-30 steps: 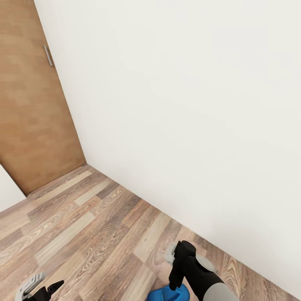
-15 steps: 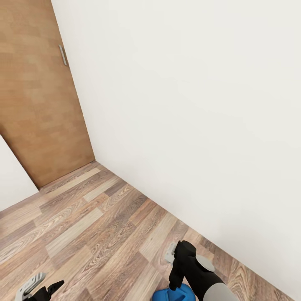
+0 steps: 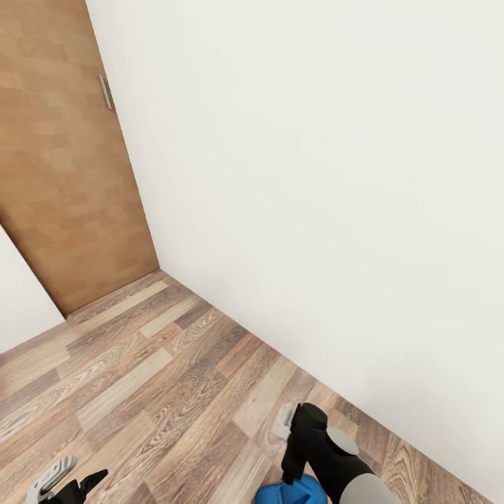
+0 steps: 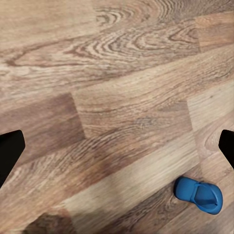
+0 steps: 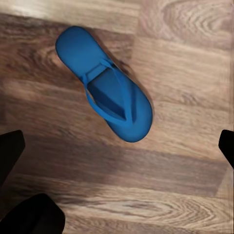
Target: In the bedroom, move the book from the bed onto either nightstand, and place the two sandals side by side next to the bed.
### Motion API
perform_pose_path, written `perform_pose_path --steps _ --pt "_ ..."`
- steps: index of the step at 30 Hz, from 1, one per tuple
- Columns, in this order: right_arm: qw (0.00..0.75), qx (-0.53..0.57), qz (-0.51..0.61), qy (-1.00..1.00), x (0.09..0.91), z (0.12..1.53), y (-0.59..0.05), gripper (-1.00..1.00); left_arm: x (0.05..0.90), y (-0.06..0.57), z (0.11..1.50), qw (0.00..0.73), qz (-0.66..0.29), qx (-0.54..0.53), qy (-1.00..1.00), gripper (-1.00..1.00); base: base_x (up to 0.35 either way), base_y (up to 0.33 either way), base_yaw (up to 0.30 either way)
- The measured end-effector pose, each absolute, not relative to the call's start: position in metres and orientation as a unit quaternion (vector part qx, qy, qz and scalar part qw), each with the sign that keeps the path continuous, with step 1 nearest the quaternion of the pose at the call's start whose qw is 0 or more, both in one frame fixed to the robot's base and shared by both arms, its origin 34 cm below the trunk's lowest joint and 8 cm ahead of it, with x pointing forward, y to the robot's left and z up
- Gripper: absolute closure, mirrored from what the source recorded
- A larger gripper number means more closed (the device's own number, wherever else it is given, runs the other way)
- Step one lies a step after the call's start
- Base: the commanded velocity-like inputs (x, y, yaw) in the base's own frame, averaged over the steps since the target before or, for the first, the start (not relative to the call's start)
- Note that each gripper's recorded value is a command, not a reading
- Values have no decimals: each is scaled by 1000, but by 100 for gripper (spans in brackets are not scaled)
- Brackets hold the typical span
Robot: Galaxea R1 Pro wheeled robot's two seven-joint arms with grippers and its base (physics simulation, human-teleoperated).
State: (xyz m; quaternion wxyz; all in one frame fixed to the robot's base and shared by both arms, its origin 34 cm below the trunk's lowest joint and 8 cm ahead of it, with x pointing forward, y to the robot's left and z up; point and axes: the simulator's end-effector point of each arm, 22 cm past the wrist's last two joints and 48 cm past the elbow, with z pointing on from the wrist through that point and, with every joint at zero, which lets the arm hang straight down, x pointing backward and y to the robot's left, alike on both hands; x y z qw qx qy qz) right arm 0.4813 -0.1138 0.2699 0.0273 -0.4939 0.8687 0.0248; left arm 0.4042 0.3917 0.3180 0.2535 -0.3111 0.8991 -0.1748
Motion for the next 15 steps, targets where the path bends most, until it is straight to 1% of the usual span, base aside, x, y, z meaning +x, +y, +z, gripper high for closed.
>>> perform_pose_path --steps 8,15 --pt "46 -554 20 831 485 272 -98 -100 405 391 318 253 -175 -308 900 -100 0 0 0" --pt "41 -629 -24 776 484 273 -91 -100 411 379 326 246 -185 -293 905 -100 0 0 0"
